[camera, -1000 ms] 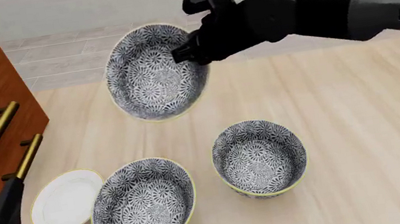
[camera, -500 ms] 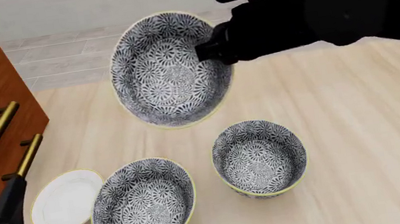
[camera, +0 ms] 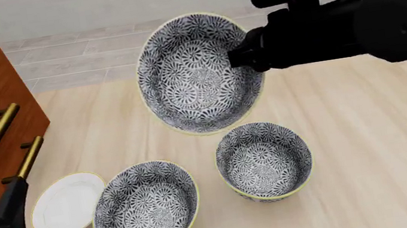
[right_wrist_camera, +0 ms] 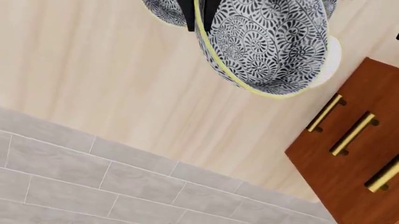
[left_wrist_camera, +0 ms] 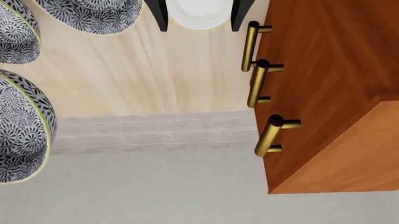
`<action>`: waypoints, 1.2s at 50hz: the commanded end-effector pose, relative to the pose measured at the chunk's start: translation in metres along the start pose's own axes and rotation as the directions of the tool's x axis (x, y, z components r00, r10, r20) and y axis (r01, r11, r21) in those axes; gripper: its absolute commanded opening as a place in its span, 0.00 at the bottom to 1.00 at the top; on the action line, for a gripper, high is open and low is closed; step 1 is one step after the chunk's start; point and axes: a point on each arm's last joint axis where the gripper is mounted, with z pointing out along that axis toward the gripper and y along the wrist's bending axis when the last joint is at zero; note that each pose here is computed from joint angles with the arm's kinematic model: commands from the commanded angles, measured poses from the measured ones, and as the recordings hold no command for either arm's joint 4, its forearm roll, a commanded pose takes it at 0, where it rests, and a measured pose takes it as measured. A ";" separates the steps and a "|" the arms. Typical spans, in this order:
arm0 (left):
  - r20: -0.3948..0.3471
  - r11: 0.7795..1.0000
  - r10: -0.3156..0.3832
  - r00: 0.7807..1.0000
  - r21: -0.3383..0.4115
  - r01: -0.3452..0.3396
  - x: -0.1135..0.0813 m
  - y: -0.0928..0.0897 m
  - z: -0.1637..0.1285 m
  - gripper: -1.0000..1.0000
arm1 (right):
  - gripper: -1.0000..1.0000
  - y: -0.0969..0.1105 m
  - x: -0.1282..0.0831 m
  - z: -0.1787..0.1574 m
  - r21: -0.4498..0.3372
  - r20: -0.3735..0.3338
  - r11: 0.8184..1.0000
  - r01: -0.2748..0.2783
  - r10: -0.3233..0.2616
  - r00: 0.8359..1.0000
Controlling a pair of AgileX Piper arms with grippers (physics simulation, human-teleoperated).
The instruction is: Stack the bowl at the front on the bowl in the middle.
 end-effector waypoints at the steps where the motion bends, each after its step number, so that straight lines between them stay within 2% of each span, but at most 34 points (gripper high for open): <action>1: -0.002 1.000 0.003 1.000 -0.001 -0.003 0.000 0.000 0.001 1.00 | 0.00 -0.010 0.009 -0.011 0.021 0.014 0.999 -0.031 0.031 0.999; 25: -0.006 1.000 0.007 1.000 -0.003 -0.007 0.000 0.000 0.003 1.00 | 0.00 -0.039 0.040 -0.025 0.099 0.025 0.990 -0.101 0.098 0.995; 35: -0.008 1.000 0.003 1.000 -0.003 -0.003 0.000 0.000 0.004 1.00 | 0.00 -0.043 0.053 -0.027 0.112 0.022 0.986 -0.122 0.121 0.992; 60: -0.011 1.000 0.001 1.000 -0.002 -0.001 0.000 0.000 0.006 1.00 | 0.00 -0.050 0.072 -0.024 0.130 0.016 0.978 -0.163 0.163 0.987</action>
